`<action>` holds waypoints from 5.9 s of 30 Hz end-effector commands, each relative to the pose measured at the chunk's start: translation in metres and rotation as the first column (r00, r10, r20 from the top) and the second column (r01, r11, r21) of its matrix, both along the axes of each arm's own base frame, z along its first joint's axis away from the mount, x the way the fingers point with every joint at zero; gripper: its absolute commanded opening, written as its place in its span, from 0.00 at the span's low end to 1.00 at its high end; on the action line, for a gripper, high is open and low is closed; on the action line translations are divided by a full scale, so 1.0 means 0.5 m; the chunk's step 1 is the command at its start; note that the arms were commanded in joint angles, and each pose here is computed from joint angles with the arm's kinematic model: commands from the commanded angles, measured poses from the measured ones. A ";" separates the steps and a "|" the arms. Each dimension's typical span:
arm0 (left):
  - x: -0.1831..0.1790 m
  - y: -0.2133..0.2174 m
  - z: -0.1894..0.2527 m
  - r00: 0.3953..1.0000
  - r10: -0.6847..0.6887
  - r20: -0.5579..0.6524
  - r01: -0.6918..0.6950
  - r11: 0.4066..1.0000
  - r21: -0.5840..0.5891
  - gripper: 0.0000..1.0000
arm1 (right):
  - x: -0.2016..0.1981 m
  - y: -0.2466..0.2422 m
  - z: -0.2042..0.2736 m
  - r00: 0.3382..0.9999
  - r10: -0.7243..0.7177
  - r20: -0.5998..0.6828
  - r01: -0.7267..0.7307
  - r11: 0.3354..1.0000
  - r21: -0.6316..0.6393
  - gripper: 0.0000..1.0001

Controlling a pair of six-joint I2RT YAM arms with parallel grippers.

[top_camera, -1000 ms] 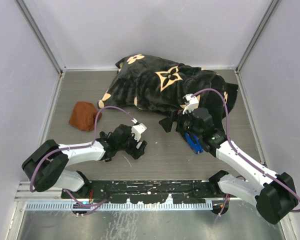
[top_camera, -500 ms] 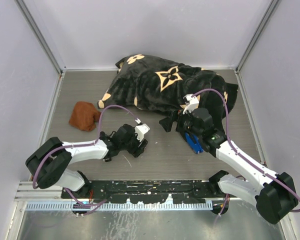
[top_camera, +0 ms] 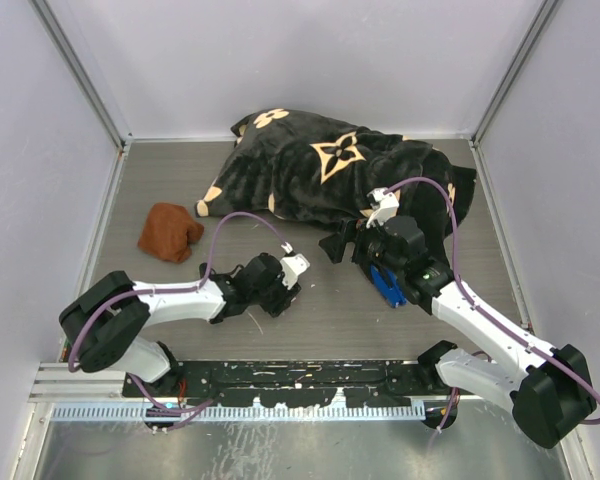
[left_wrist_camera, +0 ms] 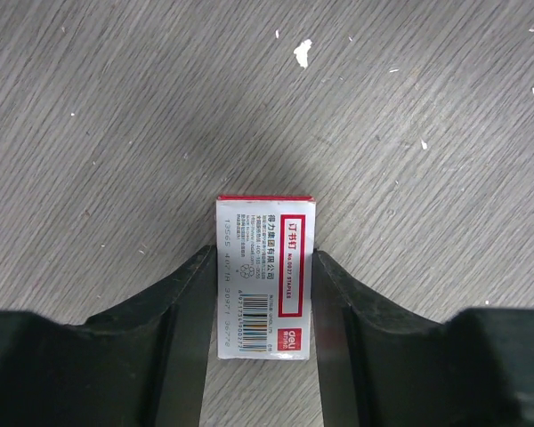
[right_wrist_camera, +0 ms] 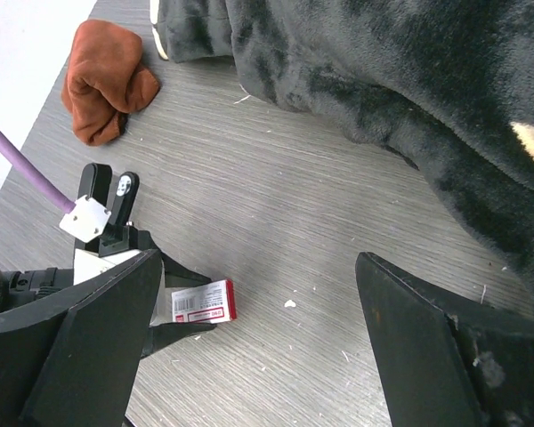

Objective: Load the staples into the stapler
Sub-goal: Pick up the staple box from the center of the board, then place the staple box at the center of the board, then open the staple box at the center of the board.

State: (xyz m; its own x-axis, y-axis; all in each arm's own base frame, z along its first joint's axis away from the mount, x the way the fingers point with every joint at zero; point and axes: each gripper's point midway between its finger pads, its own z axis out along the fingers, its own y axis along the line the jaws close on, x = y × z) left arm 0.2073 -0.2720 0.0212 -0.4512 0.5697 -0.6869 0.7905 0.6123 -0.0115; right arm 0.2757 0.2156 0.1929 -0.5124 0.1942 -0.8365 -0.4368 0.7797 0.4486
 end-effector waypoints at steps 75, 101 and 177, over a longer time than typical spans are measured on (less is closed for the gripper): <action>-0.091 -0.112 0.137 0.960 -0.193 0.205 0.252 0.912 -0.323 0.35 | -0.208 0.140 -0.191 0.673 0.497 -0.548 -0.315 0.863 0.395 0.39; -0.094 -0.122 0.124 0.959 -0.208 0.191 0.260 0.914 -0.310 0.36 | -0.229 0.185 -0.203 0.637 0.539 -0.550 -0.380 0.841 0.385 0.36; -0.109 -0.100 0.015 0.970 -0.240 0.034 0.242 0.966 -0.085 0.39 | -0.227 0.170 -0.311 0.621 0.419 -0.662 -0.289 0.908 0.304 0.23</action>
